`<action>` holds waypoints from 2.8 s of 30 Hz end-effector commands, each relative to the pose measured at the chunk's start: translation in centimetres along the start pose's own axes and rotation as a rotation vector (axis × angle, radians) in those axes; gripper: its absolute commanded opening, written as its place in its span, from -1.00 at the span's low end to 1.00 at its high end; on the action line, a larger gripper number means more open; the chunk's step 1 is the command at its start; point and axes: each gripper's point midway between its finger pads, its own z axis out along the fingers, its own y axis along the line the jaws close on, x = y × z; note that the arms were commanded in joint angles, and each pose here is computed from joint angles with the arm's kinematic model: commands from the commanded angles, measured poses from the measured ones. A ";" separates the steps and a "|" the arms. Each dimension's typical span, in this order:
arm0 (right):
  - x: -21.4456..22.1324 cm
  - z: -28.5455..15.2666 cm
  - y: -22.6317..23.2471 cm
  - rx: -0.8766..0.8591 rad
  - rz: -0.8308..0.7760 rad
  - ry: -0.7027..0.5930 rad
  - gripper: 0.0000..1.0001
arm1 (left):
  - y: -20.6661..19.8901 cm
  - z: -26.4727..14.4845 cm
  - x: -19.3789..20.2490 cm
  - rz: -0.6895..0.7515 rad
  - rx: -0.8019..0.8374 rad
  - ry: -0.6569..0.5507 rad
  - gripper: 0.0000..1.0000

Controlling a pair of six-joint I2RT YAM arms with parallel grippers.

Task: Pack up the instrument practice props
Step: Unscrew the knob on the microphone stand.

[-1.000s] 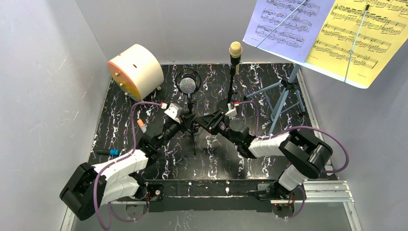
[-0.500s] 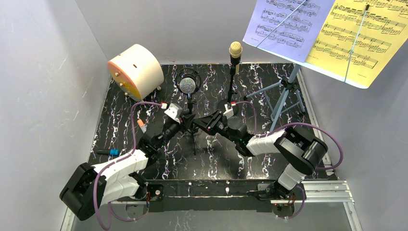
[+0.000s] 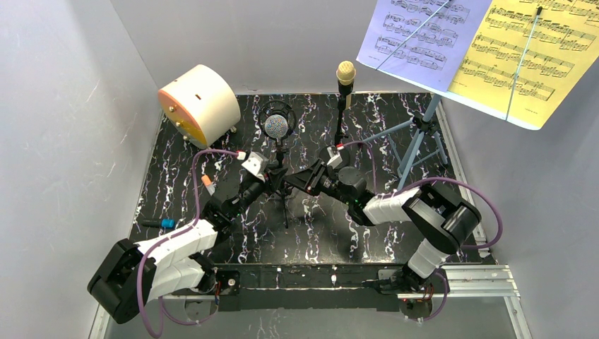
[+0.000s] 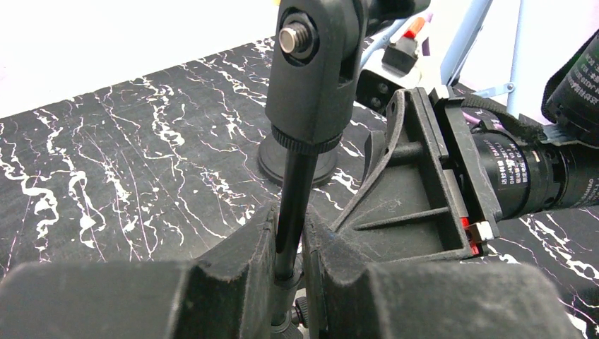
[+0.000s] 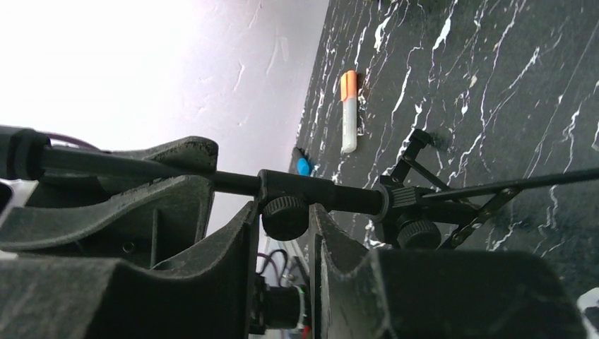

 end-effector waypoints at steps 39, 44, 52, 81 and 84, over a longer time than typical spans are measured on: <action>-3.4 -0.8 2.7 0.024 -0.026 -0.223 0.39 | 4.7 -1.7 3.9 -0.193 -0.466 0.081 -1.00; -2.5 -0.2 2.4 0.046 -0.002 -0.207 0.27 | 3.7 -1.0 4.8 -0.180 -0.468 0.102 -1.00; -1.5 -0.8 1.9 0.013 -0.055 -0.167 -0.02 | 2.6 -1.2 5.9 -0.170 -0.423 0.114 -1.00; -0.4 0.2 2.0 -0.111 -0.081 -0.064 -0.30 | -0.3 -2.3 8.7 -0.168 -0.274 0.167 -1.00; -0.5 0.0 1.4 -0.103 -0.102 -0.044 -0.71 | -0.5 -2.2 8.6 -0.136 -0.252 0.171 -1.00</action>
